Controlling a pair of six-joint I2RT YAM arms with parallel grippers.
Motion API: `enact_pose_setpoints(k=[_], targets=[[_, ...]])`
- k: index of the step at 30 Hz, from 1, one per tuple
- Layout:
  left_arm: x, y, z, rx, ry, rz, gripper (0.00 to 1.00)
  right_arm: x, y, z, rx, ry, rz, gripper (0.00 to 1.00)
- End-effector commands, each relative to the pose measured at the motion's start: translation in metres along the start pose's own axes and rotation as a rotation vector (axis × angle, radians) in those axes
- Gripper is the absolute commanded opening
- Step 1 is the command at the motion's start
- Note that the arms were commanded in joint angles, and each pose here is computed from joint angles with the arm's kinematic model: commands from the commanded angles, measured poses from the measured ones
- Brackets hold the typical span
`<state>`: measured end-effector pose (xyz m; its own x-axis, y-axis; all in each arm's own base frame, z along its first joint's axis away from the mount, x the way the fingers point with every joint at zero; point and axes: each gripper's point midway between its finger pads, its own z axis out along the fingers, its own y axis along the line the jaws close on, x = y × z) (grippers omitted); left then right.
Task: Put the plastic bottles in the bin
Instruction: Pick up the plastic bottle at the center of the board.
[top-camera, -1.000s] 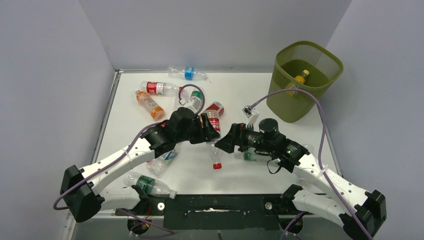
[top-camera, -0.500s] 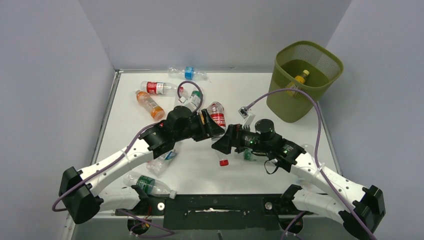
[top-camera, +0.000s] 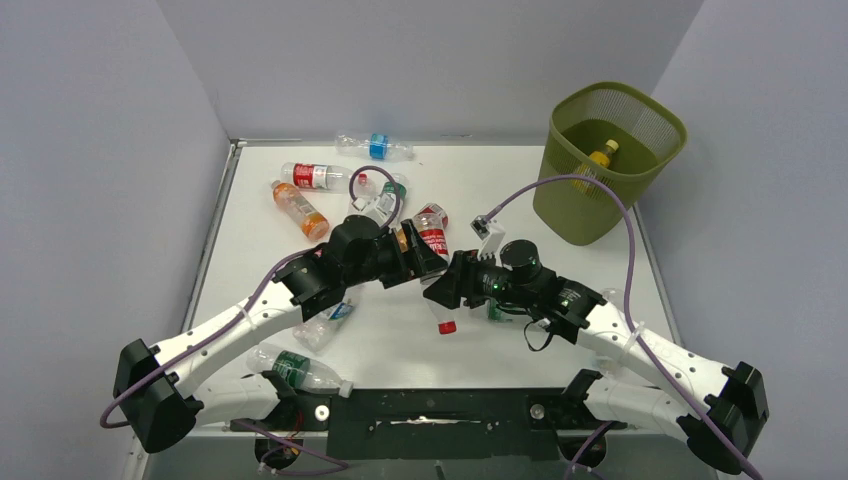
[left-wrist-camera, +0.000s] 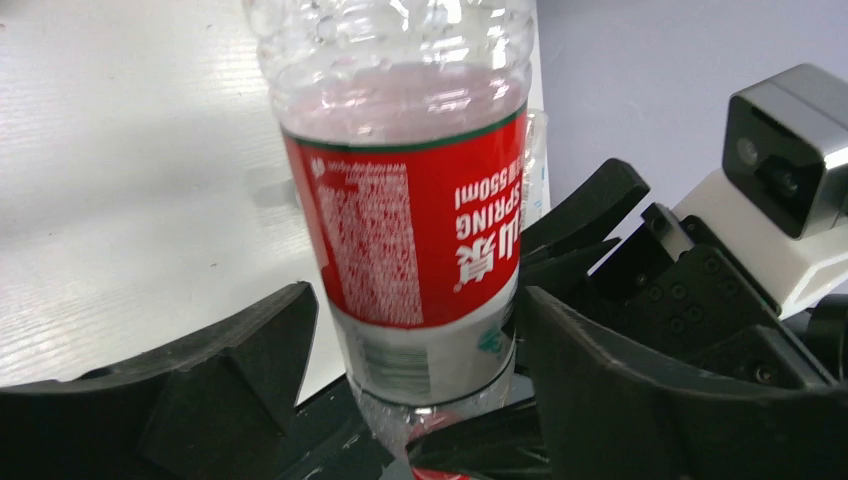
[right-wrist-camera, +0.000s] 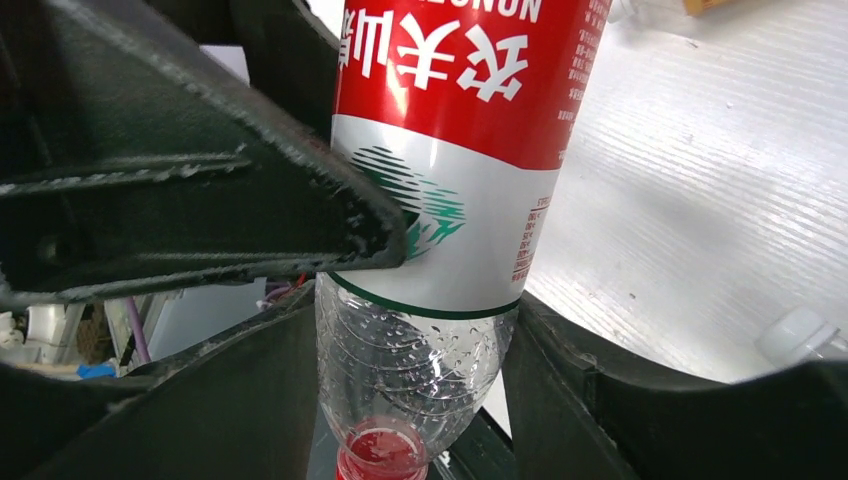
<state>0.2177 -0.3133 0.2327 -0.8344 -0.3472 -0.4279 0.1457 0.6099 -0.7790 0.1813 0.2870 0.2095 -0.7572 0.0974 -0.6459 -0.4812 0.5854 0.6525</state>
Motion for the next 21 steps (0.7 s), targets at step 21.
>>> enact_pose_setpoints(k=[21], targets=[[-0.057, 0.043, -0.073, -0.192, -0.170, 0.094, 0.87, -0.112, -0.016, -0.057, 0.215, -0.195, -0.171, 0.54]])
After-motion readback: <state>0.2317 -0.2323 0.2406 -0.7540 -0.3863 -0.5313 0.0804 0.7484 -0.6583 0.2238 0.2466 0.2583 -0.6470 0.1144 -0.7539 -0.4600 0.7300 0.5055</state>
